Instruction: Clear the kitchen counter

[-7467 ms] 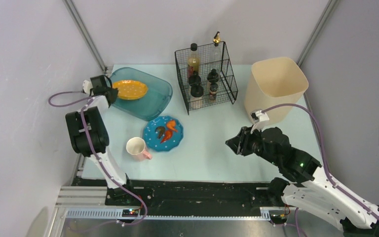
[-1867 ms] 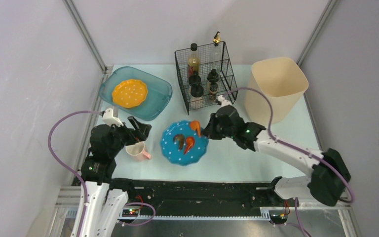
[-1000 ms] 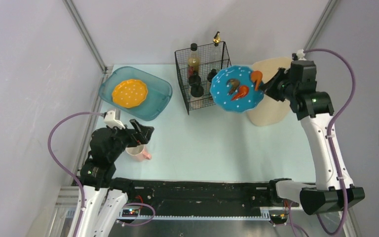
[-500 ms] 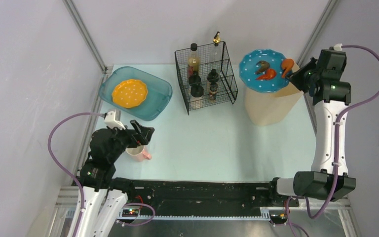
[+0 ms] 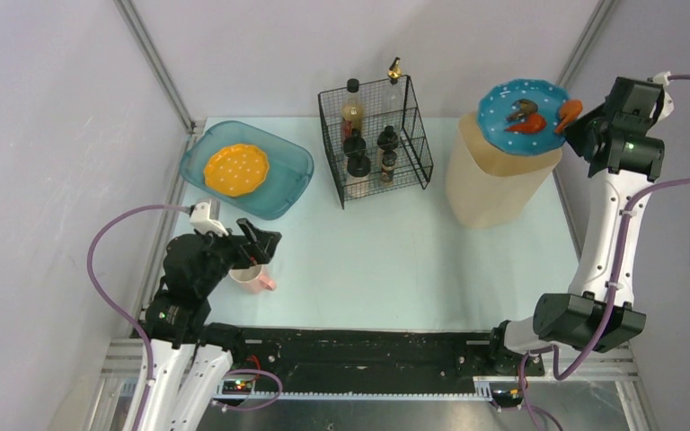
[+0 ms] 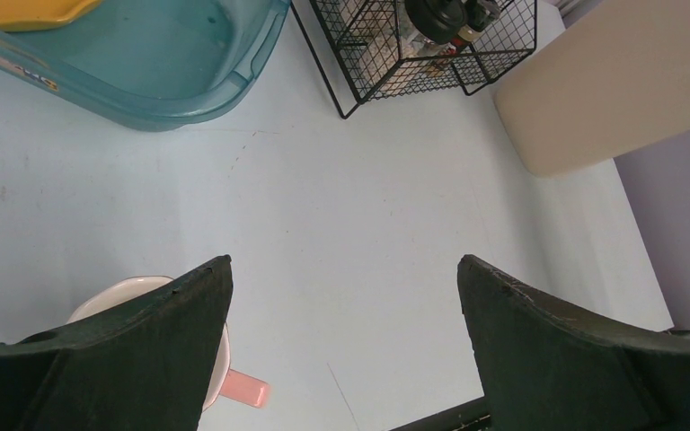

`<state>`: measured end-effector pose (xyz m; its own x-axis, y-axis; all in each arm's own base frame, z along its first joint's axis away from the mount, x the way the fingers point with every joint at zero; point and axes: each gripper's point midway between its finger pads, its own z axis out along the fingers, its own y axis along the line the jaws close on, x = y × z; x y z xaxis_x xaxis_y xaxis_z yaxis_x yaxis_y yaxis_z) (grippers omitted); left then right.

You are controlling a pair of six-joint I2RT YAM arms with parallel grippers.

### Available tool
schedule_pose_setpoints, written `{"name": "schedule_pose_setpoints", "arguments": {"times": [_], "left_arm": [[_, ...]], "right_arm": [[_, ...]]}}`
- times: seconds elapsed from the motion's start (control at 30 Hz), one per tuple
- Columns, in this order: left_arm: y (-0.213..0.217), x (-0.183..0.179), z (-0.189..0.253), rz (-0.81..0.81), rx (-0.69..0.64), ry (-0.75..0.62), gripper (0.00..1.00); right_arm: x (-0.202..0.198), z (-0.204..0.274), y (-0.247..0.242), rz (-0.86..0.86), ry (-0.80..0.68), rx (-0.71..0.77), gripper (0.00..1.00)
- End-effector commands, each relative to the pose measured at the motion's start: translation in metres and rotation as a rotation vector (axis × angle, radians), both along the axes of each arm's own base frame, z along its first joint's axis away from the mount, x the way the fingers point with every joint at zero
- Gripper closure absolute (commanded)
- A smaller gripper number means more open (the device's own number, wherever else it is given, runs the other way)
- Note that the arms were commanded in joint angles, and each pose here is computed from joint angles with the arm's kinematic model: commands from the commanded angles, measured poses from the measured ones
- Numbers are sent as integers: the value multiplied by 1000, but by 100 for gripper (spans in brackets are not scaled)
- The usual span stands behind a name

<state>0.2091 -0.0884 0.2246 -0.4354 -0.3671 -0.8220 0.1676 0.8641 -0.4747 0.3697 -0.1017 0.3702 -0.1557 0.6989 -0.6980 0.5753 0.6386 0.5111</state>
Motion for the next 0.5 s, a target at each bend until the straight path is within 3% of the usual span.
{"name": "schedule_pose_setpoints", "arguments": {"times": [0.0, 0.47], "left_arm": [[-3, -1, 5, -28, 7, -30, 0], [-6, -2, 4, -43, 4, -24, 0]], "right_arm": [[-1, 72, -23, -107, -214, -111, 100], [-3, 74, -43, -196, -125, -370, 100]]}}
